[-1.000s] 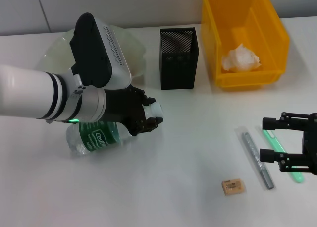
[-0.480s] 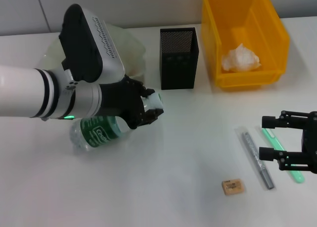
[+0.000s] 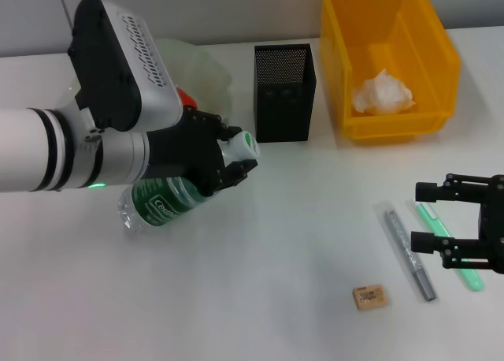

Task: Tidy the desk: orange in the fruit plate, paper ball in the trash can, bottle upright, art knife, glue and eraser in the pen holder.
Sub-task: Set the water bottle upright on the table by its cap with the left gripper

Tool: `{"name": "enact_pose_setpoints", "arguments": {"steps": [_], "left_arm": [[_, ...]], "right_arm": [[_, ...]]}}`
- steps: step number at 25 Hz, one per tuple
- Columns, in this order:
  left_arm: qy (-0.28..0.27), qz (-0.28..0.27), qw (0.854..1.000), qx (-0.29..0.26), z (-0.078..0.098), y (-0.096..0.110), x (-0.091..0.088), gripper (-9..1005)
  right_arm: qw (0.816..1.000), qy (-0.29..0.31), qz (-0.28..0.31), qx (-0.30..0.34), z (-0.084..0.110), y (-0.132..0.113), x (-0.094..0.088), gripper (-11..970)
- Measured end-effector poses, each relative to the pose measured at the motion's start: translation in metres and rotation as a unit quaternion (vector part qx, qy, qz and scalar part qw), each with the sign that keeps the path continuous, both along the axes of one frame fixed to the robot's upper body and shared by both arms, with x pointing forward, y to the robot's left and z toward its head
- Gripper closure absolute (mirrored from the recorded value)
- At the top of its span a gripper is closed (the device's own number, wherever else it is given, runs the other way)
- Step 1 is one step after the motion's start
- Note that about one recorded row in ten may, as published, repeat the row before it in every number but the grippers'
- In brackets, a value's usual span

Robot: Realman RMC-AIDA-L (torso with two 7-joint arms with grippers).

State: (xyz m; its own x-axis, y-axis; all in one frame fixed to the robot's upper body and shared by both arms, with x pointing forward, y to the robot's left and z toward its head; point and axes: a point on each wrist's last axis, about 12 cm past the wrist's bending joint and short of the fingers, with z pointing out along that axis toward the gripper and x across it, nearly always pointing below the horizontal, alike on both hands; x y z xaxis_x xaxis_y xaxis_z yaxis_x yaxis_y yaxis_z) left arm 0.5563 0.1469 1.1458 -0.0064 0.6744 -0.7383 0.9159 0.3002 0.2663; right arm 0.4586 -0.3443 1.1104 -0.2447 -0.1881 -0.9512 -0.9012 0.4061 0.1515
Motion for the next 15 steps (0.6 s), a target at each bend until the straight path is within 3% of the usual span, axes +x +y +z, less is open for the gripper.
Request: {"name": "enact_pose_setpoints", "arguments": {"steps": [15], "left_arm": [[-0.002,0.036,0.997,-0.063,0.014,0.018,-0.003,555]], "right_arm": [[1.0,0.0,-0.001,-0.001,0.0,0.0,0.0,230]]}}
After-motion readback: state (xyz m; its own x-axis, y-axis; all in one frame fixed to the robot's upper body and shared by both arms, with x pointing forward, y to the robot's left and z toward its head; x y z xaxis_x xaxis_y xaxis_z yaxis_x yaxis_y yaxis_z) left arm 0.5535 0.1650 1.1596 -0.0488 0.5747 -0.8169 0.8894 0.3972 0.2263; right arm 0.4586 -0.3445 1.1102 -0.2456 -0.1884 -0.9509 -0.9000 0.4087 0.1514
